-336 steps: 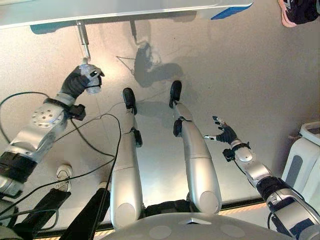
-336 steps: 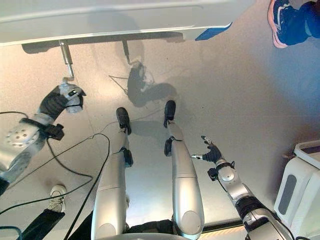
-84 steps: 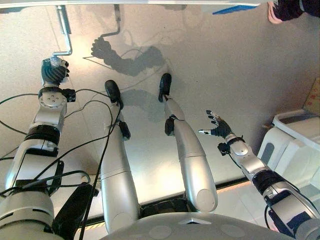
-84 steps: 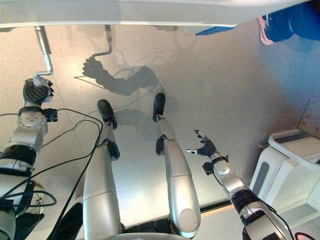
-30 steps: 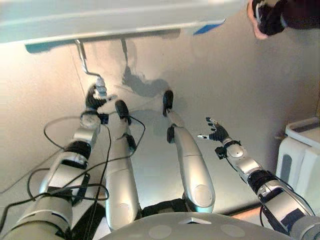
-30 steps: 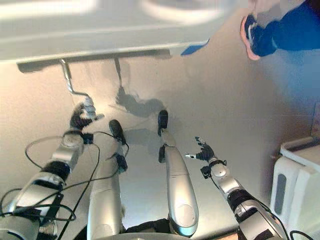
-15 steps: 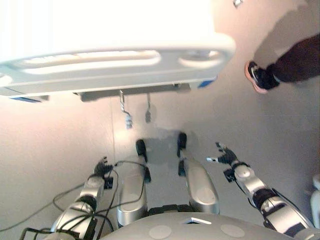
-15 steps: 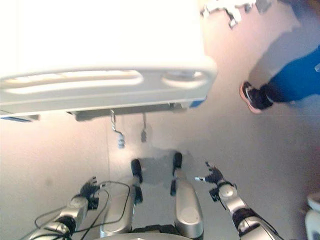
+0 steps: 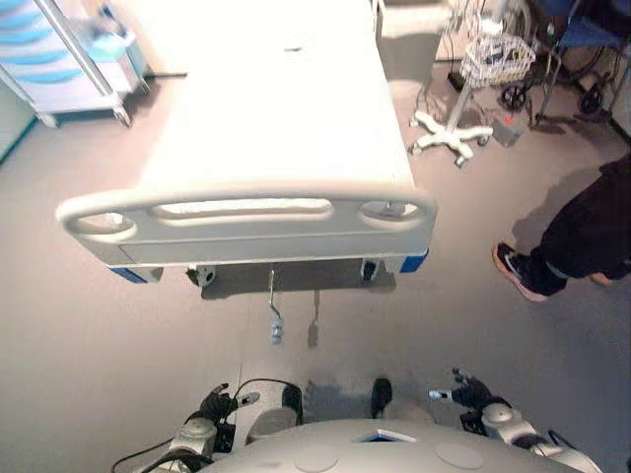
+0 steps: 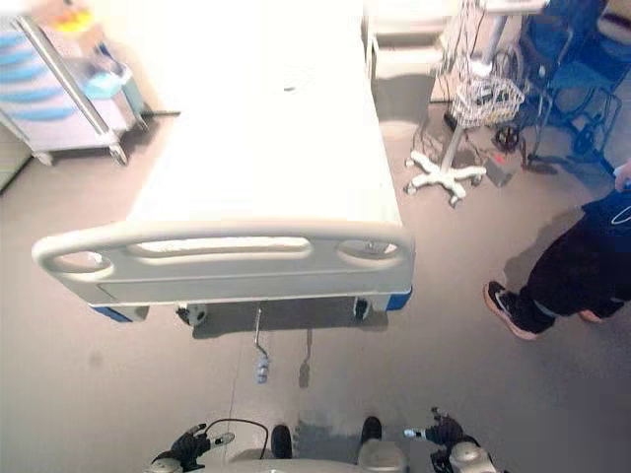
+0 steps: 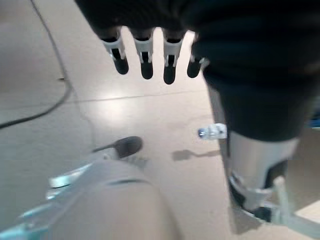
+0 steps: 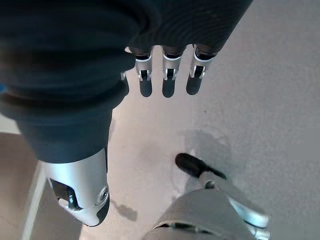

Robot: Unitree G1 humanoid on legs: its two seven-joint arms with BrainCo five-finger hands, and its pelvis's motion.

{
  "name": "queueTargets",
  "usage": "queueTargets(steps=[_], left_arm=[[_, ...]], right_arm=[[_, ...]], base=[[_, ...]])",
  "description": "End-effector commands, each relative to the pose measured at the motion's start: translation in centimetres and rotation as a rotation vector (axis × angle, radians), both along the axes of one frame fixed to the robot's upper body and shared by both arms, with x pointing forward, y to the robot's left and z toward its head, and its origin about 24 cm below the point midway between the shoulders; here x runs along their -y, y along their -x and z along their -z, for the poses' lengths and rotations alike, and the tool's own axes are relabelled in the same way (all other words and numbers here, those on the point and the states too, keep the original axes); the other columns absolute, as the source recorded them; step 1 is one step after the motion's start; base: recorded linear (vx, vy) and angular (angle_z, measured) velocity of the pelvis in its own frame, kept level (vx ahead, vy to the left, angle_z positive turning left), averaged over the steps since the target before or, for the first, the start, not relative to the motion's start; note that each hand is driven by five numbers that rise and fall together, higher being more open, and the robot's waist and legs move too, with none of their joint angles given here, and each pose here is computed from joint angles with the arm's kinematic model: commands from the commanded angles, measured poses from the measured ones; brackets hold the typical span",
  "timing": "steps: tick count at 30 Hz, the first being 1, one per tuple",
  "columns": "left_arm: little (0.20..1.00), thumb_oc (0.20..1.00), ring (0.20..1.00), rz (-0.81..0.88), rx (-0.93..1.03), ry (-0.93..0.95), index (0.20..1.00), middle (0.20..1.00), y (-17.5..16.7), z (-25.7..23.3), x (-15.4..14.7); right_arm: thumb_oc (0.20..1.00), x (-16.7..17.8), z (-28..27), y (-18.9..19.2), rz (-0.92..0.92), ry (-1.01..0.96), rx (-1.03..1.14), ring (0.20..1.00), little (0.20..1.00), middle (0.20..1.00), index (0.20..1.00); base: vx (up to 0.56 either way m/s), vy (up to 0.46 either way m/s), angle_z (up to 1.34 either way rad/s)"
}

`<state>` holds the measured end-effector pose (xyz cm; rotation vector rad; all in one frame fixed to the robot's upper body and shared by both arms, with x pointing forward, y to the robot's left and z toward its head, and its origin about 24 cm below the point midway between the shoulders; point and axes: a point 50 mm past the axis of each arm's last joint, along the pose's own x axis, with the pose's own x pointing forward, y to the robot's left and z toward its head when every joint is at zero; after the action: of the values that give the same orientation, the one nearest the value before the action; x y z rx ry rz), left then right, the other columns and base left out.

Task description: Raise the hospital bed

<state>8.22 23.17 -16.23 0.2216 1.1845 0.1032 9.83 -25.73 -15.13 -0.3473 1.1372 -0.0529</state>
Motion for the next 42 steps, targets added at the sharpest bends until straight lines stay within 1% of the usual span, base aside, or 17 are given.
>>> queueTargets(steps=[1,6,20,33,42], left_arm=[[1.000,1.000,1.000,0.065,0.031,-0.020,1.000,1.000,-1.5,-0.4,-0.3],[1.000,1.000,1.000,0.097,0.019,-0.008,1.000,1.000,-1.1,-0.1,0.4],[1.000,1.000,1.000,0.112,0.011,0.005,1.000,1.000,-0.9,0.0,0.8],[1.000,1.000,1.000,0.146,-0.012,0.009,1.000,1.000,-0.4,0.2,1.2],[1.000,1.000,1.000,0.149,-0.022,0.010,1.000,1.000,-0.1,0.3,1.3]], right_arm=[[1.000,-0.8,0.1,-1.0,0.034,-0.040,0.011,1.000,1.000,1.000,1.000],[1.000,-1.2,0.6,0.3,0.036,-0.051,-0.037,1.000,1.000,1.000,1.000],[1.000,-1.2,0.8,1.0,0.031,-0.049,-0.062,1.000,1.000,1.000,1.000],[1.000,-2.2,1.0,1.1,0.003,-0.066,-0.069,1.000,1.000,1.000,1.000],[1.000,-2.2,1.0,1.2,-0.004,-0.067,-0.072,1.000,1.000,1.000,1.000]], base=[[0.08,0.006,0.10],[0.05,0.007,0.06],[0.01,0.000,0.00],[0.02,-0.001,0.00],[0.00,0.000,0.00]])
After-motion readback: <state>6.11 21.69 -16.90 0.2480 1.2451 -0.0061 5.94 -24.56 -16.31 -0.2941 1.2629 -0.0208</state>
